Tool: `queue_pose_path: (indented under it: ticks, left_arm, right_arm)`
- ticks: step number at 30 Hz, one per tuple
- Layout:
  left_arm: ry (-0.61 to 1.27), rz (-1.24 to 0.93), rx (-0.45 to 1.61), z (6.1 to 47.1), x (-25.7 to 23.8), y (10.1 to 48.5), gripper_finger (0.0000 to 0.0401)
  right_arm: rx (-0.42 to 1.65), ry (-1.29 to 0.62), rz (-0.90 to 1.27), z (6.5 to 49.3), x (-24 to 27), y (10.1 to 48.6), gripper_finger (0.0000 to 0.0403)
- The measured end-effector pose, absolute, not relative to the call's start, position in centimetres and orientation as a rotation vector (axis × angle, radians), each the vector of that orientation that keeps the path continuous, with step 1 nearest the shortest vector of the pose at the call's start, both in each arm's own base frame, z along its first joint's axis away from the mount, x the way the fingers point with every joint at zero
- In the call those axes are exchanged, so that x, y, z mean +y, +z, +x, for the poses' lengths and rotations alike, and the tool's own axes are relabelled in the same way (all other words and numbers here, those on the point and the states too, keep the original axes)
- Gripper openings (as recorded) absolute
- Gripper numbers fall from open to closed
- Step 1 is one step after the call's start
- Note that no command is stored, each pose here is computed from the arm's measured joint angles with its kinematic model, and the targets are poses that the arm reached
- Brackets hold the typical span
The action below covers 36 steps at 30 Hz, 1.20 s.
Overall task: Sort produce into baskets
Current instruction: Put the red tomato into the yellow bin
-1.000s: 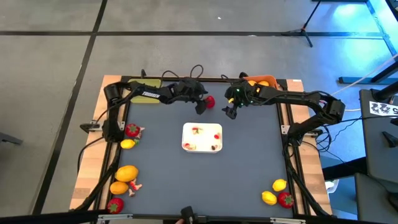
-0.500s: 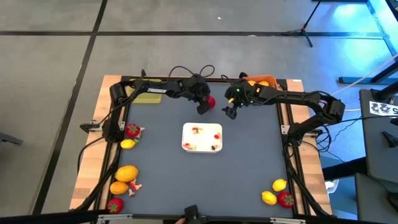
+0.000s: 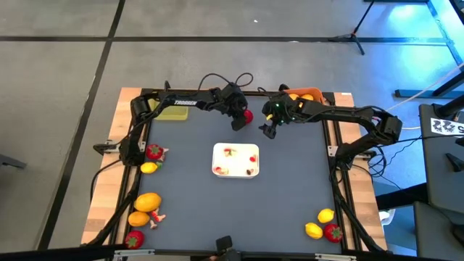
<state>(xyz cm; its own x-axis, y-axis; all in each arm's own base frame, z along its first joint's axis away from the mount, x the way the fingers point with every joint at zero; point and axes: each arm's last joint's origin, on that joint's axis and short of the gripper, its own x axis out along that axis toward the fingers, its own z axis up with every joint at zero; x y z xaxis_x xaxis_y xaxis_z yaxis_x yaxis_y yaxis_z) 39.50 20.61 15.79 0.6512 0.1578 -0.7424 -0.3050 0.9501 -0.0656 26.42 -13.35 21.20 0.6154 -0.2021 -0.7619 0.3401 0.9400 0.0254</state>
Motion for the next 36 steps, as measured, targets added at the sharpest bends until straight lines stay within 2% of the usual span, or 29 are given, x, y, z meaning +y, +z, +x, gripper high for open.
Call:
queue_pose_path:
  ticks: [4, 7, 13, 22, 26, 31, 36]
  left_arm:
    - [0.255, -0.172, 0.823, 39.5, 20.6, 15.8, 0.0107]
    - [0.253, -0.173, 0.835, 39.4, 20.5, 15.9, 0.0094]
    - [0.263, -0.185, 0.911, 38.3, 20.1, 16.7, 0.0099]
    - [0.332, -0.177, 1.161, 35.7, 19.1, 17.6, 0.0102]
    - [0.326, -0.183, 1.183, 35.6, 18.9, 17.5, 0.0104]
    - [0.302, -0.148, 1.181, 35.7, 18.7, 17.6, 0.0140]
    - [0.298, -0.134, 1.168, 35.7, 18.6, 18.1, 0.0216]
  right_arm:
    - [0.854, -0.313, 0.175, 26.4, -13.3, 21.2, 0.0363]
    - [0.856, -0.312, 0.175, 26.4, -13.3, 21.2, 0.0363]
    - [0.860, -0.312, 0.176, 26.4, -13.3, 21.2, 0.0363]
    - [0.860, -0.312, 0.176, 26.4, -13.3, 21.2, 0.0363]
    - [0.860, -0.312, 0.176, 26.4, -13.3, 21.2, 0.0363]
    - [0.860, -0.312, 0.176, 26.4, -13.3, 21.2, 0.0363]
    - [0.860, -0.312, 0.177, 26.4, -13.3, 21.2, 0.0363]
